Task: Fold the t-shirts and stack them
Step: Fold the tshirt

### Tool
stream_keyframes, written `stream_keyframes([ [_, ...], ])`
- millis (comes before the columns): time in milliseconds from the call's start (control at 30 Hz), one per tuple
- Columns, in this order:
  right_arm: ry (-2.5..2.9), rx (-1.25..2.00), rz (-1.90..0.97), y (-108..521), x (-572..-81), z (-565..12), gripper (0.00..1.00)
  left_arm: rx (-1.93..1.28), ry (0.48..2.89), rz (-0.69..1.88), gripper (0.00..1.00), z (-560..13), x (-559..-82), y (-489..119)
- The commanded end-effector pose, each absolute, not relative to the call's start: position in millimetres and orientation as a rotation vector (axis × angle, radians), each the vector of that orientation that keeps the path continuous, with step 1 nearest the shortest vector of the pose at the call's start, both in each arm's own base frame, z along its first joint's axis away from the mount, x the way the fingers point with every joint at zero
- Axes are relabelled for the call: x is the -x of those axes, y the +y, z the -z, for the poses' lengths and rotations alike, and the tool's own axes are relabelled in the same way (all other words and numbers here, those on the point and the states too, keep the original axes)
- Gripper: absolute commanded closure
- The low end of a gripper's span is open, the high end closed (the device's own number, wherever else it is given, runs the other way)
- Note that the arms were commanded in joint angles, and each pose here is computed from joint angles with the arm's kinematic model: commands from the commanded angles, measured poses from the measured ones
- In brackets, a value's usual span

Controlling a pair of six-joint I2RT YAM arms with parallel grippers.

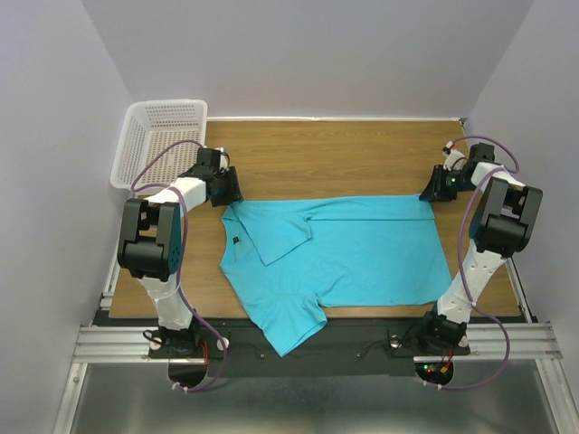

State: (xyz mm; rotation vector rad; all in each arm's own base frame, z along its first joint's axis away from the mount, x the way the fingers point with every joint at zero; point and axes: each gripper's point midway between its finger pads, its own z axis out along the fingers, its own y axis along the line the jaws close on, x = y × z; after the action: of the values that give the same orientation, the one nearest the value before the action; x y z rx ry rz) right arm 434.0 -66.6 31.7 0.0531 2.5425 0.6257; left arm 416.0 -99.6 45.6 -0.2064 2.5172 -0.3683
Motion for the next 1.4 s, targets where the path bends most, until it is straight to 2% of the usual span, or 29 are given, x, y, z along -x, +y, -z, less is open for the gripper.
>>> stream_keyframes([
  [0, 2.525, -0.049, -0.615, -67.7, -441.0, -32.2, 0.74, 0.187, 2.5, 0.366, 0.47, -55.7, -426.7, -98.0],
  [33, 2.524, -0.048, -0.614, -67.7, -441.0, -32.5, 0.74, 0.189, 2.507, 0.356, 0.52, -53.6, -426.2, -96.8],
  [267, 2.527, -0.051, -0.623, -66.6, -440.3, -29.6, 0.79, 0.187, 2.534, 0.34, 0.64, -43.9, -424.6, -95.2],
  [333, 2.527, -0.053, -0.627, -66.3, -440.2, -29.2, 0.83, 0.189, 2.539, 0.34, 0.76, -42.6, -425.0, -95.3],
  [500, 2.52, -0.055, -0.625, -66.9, -443.0, -31.1, 0.94, 0.206, 2.518, 0.309, 0.92, -49.9, -433.8, -91.7],
  [633, 2.51, -0.059, -0.616, -69.4, -448.8, -32.7, 1.0, 0.223, 2.501, 0.283, 0.95, -55.4, -443.5, -88.7],
  [900, 2.466, -0.076, -0.614, -75.2, -471.9, -38.8, 0.99, 0.25, 2.461, 0.251, 0.98, -68.1, -472.6, -85.1],
  [1267, 2.361, -0.079, -0.622, -85.3, -544.1, -52.0, 0.99, 0.281, 2.403, 0.27, 0.98, -79.8, -540.1, -92.3],
  [1300, 2.355, -0.081, -0.622, -85.0, -549.0, -52.7, 0.99, 0.285, 2.399, 0.272, 0.97, -80.0, -544.5, -93.0],
  [1367, 2.352, -0.08, -0.626, -80.7, -559.3, -49.4, 0.9, 0.293, 2.37, 0.281, 0.94, -90.3, -562.7, -93.9],
])
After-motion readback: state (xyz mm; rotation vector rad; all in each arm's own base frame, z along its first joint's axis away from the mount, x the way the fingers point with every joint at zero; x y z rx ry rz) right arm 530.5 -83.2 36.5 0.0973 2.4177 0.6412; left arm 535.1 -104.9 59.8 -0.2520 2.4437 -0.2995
